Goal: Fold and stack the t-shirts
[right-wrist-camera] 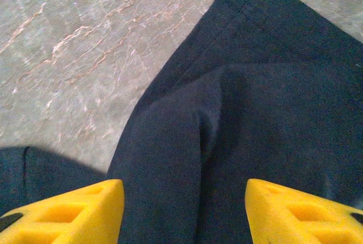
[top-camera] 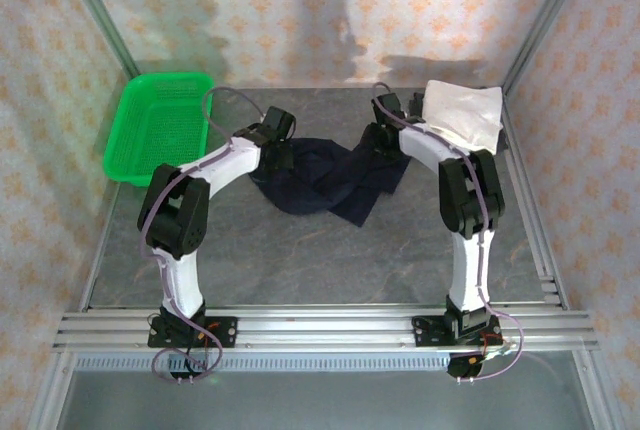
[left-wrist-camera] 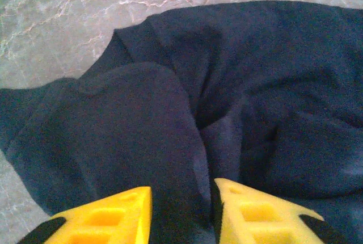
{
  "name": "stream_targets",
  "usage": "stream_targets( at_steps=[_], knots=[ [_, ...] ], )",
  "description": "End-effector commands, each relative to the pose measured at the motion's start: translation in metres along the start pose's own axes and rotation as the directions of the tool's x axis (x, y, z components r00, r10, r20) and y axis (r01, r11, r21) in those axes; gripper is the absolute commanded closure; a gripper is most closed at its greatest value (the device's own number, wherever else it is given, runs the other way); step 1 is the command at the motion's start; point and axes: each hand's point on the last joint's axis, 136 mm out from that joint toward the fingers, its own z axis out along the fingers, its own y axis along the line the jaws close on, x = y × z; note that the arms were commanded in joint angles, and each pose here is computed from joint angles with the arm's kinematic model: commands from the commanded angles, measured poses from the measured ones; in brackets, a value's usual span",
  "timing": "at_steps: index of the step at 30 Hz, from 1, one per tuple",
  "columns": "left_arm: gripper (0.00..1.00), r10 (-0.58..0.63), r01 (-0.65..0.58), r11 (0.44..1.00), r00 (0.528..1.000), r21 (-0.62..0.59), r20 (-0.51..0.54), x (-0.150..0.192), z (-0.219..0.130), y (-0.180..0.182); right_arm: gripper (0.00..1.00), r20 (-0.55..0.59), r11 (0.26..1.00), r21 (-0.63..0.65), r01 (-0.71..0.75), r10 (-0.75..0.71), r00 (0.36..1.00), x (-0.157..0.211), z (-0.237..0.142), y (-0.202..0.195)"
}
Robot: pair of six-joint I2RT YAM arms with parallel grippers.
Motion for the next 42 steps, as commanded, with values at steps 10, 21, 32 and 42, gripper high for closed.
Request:
stream_targets(
  at_steps=[10,21,32,42],
  knots=[
    [1.00,0.001,0.000,0.996,1.000,0.091,-0.018,-0.004,-0.023,0.004,0.94,-0.051,0.996,0.052,0.072,-0.069,0.996,-0.009,0.006,0.004],
    [1.00,-0.159,0.113,0.982,0.928,0.151,0.337,-0.169,-0.180,0.059,1.00,0.238,0.994,-0.066,0.089,-0.071,0.969,-0.119,-0.143,0.054],
    [1.00,-0.148,0.045,0.983,0.779,0.180,0.609,-0.130,-0.308,0.079,1.00,0.382,0.973,-0.192,0.131,-0.049,0.923,-0.117,-0.263,0.052],
    [1.00,-0.182,0.132,0.970,0.951,0.207,0.251,0.078,-0.151,0.055,0.73,0.010,0.998,-0.059,0.023,-0.022,1.000,0.115,-0.129,-0.065]
  ],
)
